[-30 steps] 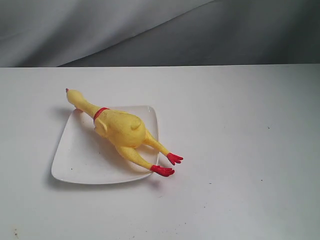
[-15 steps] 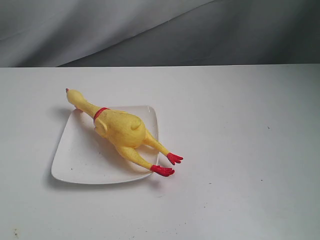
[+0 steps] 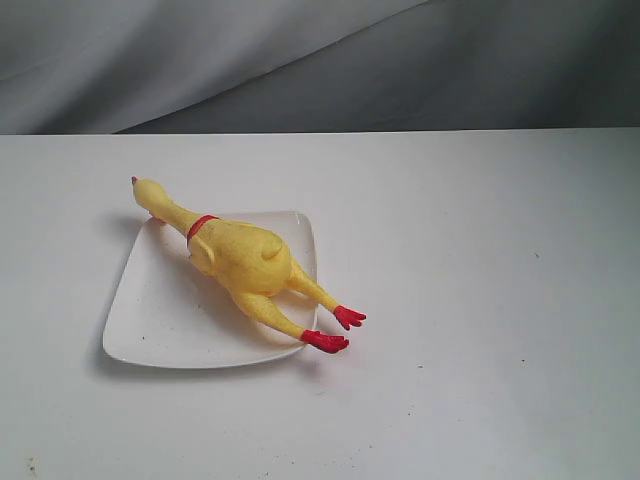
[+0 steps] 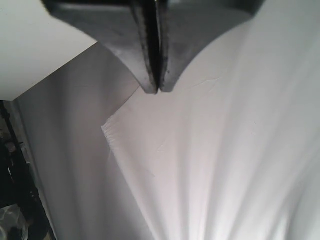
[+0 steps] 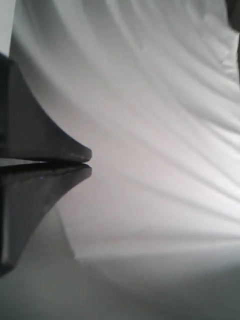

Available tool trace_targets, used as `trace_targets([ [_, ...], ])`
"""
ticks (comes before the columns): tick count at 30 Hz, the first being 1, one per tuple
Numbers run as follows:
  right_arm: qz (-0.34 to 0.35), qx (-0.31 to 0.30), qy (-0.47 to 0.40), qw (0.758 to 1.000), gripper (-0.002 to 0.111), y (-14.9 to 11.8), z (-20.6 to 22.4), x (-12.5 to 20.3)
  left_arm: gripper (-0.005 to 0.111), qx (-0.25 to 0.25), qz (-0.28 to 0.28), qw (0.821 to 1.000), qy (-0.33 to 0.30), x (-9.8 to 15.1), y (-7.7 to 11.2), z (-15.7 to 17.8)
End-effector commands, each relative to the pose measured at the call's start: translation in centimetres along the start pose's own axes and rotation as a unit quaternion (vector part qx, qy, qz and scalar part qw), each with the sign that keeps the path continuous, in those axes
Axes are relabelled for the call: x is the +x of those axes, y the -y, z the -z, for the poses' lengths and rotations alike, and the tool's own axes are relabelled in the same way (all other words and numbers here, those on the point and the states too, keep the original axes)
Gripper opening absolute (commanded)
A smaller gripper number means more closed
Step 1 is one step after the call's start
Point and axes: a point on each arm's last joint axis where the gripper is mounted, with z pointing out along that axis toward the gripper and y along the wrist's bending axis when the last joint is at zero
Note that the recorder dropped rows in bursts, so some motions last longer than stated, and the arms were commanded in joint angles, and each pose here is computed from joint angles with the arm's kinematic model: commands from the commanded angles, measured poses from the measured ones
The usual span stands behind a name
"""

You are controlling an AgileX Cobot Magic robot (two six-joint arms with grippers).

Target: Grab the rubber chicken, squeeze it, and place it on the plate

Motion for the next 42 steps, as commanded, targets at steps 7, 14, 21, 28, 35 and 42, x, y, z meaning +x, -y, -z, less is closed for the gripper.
trace_targets([
  [7,0.041,0.127,-0.113,0.985,0.000,1.8,1.2,8.1,0.001,0.000,0.008,1.000,0.002,-0.1,0.0,0.1],
  [14,0.063,0.135,-0.166,0.975,0.000,2.1,1.7,10.2,0.001,0.001,0.008,1.000,0.004,-0.2,0.0,0.1],
  [21,0.053,0.138,-0.242,0.959,0.000,2.2,2.3,11.5,0.001,0.001,0.008,1.000,0.004,-0.2,0.0,0.1],
  [28,0.017,0.139,-0.284,0.949,0.000,2.0,2.7,12.2,0.001,0.001,0.008,1.000,0.004,-0.2,0.0,0.1],
  [35,0.017,0.139,-0.284,0.949,0.000,2.0,2.7,12.2,0.001,0.001,0.008,1.000,0.004,-0.2,0.0,0.1],
  [42,0.018,0.139,-0.284,0.949,0.000,2.0,2.7,12.2,0.001,0.001,0.008,1.000,0.004,-0.2,0.0,0.1],
])
